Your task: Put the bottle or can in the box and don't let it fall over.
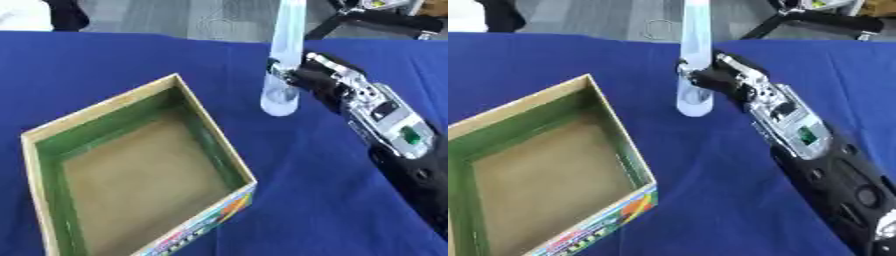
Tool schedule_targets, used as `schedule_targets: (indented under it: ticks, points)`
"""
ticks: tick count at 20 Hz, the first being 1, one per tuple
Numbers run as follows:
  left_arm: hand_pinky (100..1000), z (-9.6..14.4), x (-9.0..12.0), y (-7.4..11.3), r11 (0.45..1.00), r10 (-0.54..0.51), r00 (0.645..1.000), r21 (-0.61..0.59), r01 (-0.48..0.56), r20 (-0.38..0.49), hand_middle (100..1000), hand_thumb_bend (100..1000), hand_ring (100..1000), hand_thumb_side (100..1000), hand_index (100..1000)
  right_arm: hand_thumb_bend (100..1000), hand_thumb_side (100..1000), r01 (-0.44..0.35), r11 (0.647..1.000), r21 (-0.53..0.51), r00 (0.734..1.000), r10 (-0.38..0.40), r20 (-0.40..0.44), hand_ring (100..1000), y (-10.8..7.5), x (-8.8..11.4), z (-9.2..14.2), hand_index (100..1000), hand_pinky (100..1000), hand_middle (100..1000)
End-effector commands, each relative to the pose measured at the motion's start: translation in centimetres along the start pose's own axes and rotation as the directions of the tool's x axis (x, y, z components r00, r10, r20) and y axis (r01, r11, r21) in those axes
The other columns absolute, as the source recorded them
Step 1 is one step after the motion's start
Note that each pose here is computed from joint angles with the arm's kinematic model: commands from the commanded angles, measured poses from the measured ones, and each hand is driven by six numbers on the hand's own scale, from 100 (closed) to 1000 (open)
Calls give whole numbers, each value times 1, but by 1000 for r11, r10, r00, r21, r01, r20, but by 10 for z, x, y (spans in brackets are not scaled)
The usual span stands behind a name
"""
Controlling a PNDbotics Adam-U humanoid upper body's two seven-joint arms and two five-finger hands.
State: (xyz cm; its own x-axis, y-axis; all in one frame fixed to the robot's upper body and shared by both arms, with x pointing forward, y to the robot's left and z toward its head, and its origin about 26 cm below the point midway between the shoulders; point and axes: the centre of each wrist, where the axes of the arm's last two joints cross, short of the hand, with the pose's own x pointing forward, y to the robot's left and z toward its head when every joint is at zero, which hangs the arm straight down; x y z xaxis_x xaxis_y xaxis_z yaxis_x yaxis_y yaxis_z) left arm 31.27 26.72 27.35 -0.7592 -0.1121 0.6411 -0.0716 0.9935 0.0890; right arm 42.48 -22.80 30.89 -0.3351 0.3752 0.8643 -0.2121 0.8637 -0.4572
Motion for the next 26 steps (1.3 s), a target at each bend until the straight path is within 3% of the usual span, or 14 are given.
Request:
schedule_targets:
  ticks: [1, 7, 16, 26]
  points:
    - [1000, -3, 8, 0, 1000, -4, 1000, -8, 4, 30, 1000, 100, 1000, 603, 820, 100, 303, -5, 999, -33, 1000, 6, 12, 1000, -6, 6, 0, 850, 1000, 1000]
    - [1000, -2, 7, 1, 1000, -4, 1000, -8, 4, 28, 1000, 100, 1000, 602, 819, 100, 206, 18, 995, -96, 1000, -21, -22, 1000, -6, 4, 2, 736, 1000, 1000]
    - [1000, -2, 7, 1, 1000, -3, 1000, -14, 3, 28, 1000, 100, 1000, 601, 816, 100, 199, 78, 980, -181, 995, -87, -42, 1000, -4, 3, 3, 567, 1000, 1000]
    - [1000, -3, 8, 1, 1000, 1, 999, -15, 0, 32, 1000, 100, 1000, 601, 814, 100, 199, 87, 965, -247, 996, -82, 30, 1000, 3, 1, 4, 356, 1000, 1000]
